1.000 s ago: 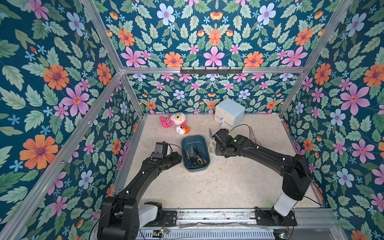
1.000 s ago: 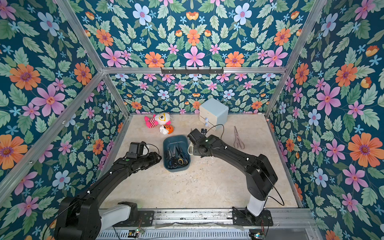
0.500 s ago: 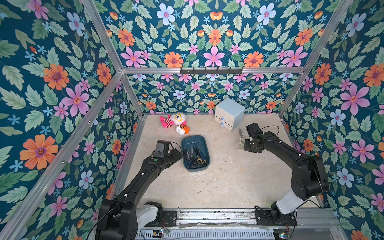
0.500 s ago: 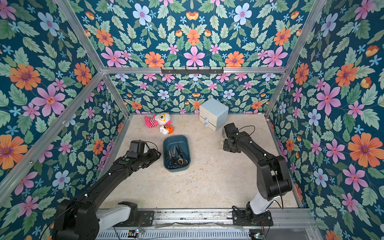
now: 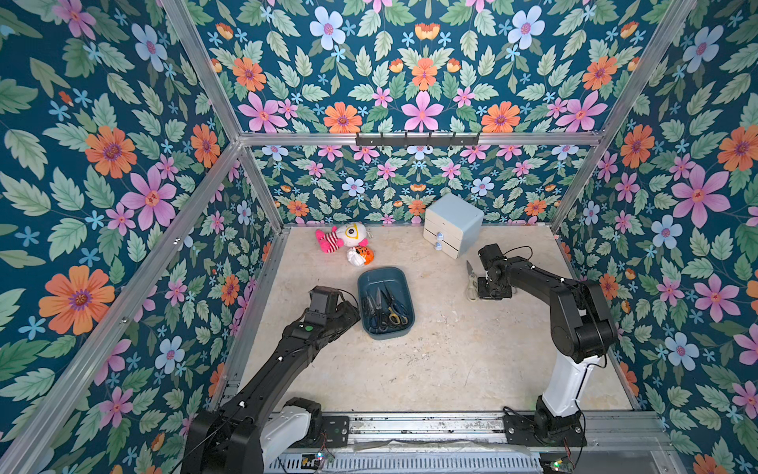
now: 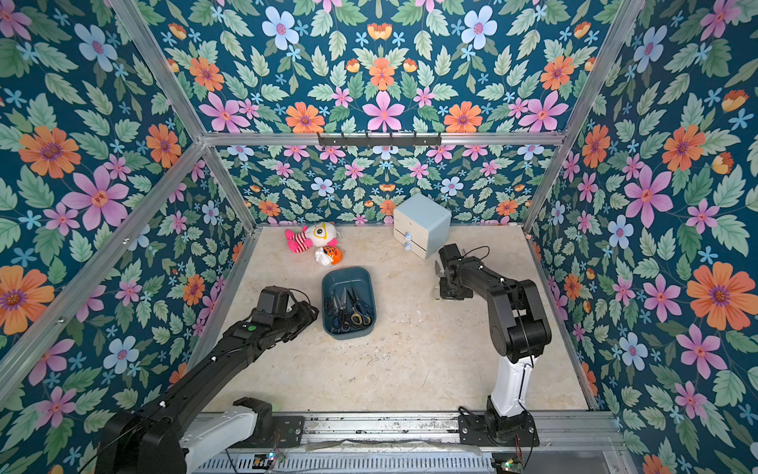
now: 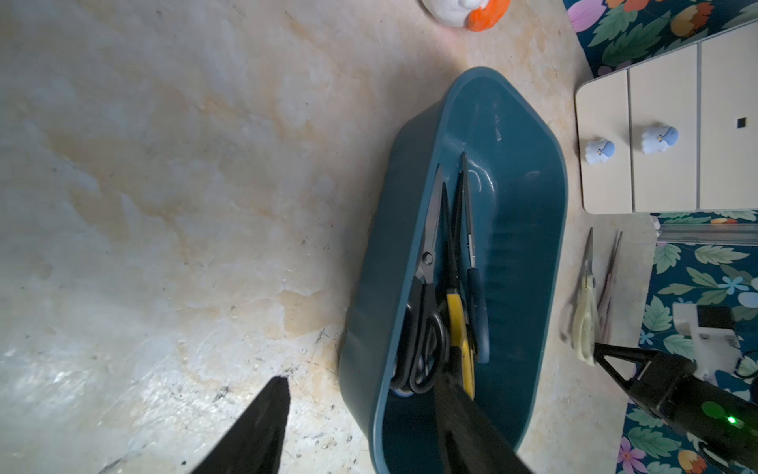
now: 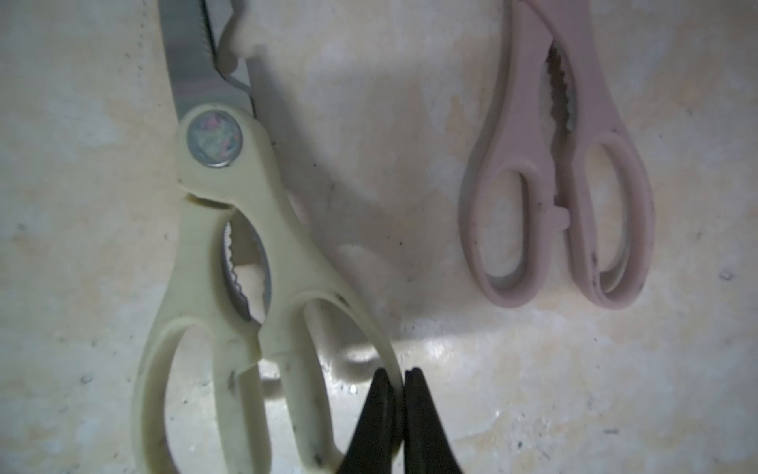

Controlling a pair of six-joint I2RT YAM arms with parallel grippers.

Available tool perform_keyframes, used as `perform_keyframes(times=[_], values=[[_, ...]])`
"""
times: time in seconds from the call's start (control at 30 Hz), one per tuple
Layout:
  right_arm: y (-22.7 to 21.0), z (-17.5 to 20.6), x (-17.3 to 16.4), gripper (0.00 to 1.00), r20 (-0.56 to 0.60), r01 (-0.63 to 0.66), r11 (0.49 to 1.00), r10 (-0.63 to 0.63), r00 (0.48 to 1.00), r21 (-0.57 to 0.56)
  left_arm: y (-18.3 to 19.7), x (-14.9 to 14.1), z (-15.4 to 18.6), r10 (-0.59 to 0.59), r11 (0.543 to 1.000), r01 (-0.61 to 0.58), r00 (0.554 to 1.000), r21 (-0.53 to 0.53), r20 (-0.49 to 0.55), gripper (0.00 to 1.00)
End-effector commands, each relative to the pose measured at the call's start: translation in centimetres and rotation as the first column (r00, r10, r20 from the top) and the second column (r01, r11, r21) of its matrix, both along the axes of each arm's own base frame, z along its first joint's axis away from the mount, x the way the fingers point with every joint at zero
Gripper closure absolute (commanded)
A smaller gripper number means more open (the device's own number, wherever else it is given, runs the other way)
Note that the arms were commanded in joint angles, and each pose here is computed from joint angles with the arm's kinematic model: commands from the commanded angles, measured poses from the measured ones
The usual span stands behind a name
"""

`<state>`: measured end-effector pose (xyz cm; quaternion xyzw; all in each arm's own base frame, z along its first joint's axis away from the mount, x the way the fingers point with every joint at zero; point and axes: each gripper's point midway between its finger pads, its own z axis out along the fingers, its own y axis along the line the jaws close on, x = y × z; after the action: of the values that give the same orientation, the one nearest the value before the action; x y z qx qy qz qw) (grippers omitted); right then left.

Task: Take the scissors out of the storage box
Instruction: Place the scissors at the center of the board.

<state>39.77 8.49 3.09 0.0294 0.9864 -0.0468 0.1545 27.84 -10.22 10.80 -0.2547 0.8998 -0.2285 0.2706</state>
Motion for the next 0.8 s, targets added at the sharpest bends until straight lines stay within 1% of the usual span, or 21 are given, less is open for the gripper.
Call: perform_keyframes(times=[0.0,0.1,0.2,0.27,0.43,0.57,0.67,0.77], values=[[-0.3,-0.3,0.7,1.00,0.026,0.018,1.000,-0.018,1.000,-0.015,0.6,0.0,0.0,0.028,0.999,-0.028,1.000,0.016,0.001,0.38],[0.0,-0.7,0.8,1.00,0.030,0.019,1.000,-0.019,0.999,0.000,0.6,0.0,0.1,0.031,0.999,-0.031,1.000,0.018,0.004,0.38],[-0.1,-1.2,0.7,0.97,0.018,0.008,1.000,-0.008,1.000,-0.010,0.7,0.0,0.1,0.034,0.999,-0.034,0.999,0.023,0.003,0.38],[-0.1,-1.4,0.7,0.92,0.011,-0.002,1.000,0.002,1.000,-0.014,0.8,0.0,0.2,0.035,0.999,-0.035,0.999,0.026,0.006,0.38],[-0.3,-1.3,0.7,0.82,0.012,-0.005,1.000,0.005,1.000,-0.027,1.0,-0.1,0.4,0.036,0.998,-0.037,0.999,0.041,0.011,0.38],[-0.1,-0.1,0.8,0.71,0.026,-0.001,1.000,0.001,1.000,-0.011,1.2,-0.2,0.4,0.033,0.998,-0.034,0.999,0.054,0.012,0.38],[0.1,1.4,1.0,0.67,0.043,0.003,1.000,-0.003,0.999,0.000,1.2,-0.1,0.2,0.025,0.998,-0.026,1.000,0.062,0.012,0.38],[0.9,3.4,0.8,0.64,0.066,-0.003,0.999,0.001,0.998,0.035,1.1,0.1,0.2,0.013,0.997,-0.014,1.000,0.071,0.011,0.38]])
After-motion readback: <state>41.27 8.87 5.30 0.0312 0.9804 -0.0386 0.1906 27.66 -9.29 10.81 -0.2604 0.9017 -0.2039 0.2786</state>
